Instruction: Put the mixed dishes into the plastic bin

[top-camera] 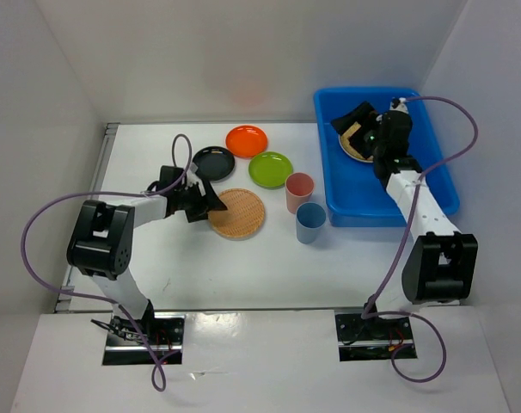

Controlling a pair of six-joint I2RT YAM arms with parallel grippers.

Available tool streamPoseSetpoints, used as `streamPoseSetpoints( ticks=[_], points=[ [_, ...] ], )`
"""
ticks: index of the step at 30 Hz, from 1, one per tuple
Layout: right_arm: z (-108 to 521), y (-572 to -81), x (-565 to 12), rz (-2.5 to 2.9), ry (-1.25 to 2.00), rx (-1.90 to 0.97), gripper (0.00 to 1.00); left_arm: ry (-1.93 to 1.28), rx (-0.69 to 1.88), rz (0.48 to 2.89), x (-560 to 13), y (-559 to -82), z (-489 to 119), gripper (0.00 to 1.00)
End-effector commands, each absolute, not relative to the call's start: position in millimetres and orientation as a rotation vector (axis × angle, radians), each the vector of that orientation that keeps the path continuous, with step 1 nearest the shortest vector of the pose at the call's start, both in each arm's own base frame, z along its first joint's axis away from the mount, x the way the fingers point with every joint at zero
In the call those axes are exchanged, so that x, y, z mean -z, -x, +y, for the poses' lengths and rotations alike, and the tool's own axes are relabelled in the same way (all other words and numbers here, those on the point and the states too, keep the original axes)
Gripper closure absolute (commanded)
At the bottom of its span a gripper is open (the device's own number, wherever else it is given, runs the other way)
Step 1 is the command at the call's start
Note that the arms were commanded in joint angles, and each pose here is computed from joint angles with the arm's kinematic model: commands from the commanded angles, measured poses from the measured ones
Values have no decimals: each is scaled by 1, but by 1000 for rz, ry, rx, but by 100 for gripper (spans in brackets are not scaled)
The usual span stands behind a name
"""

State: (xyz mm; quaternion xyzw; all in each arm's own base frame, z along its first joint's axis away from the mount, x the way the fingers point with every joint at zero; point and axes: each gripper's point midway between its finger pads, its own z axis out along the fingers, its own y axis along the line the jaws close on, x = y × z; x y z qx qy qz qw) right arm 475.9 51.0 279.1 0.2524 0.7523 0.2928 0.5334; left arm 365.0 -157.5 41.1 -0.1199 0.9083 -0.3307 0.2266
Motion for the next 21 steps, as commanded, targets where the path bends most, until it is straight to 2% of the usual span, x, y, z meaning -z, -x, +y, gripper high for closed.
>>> streamPoseSetpoints(
  ticks=[1, 5, 6, 8, 9, 10, 14, 17, 21],
  points=[
    [85, -456, -321, 1708, -416, -749, 2, 312, 928, 2521, -25, -360, -161, 18],
    [113, -442, -338, 1689, -298, -782, 2, 332, 936, 2515, -21, -364, -162, 41],
    [120, -437, -343, 1683, -263, -791, 2, 332, 936, 2515, -18, -365, -162, 55],
    [126, -432, -347, 1678, -233, -801, 2, 367, 944, 2526, -15, -364, -162, 75],
    [126, -430, -349, 1667, -229, -802, 2, 362, 957, 2527, -16, -363, -164, 96],
    [132, -428, -349, 1672, -211, -819, 2, 374, 973, 2528, -17, -362, -165, 100],
    [147, -425, -348, 1681, -149, -845, 2, 377, 1058, 2464, -42, -363, -168, 100],
    [159, -425, -344, 1704, -103, -853, 2, 378, 1079, 2376, -80, -368, -157, 100],
    [181, -416, -347, 1715, 23, -927, 2, 314, 1098, 2190, -163, -369, -139, 100]
  ],
)
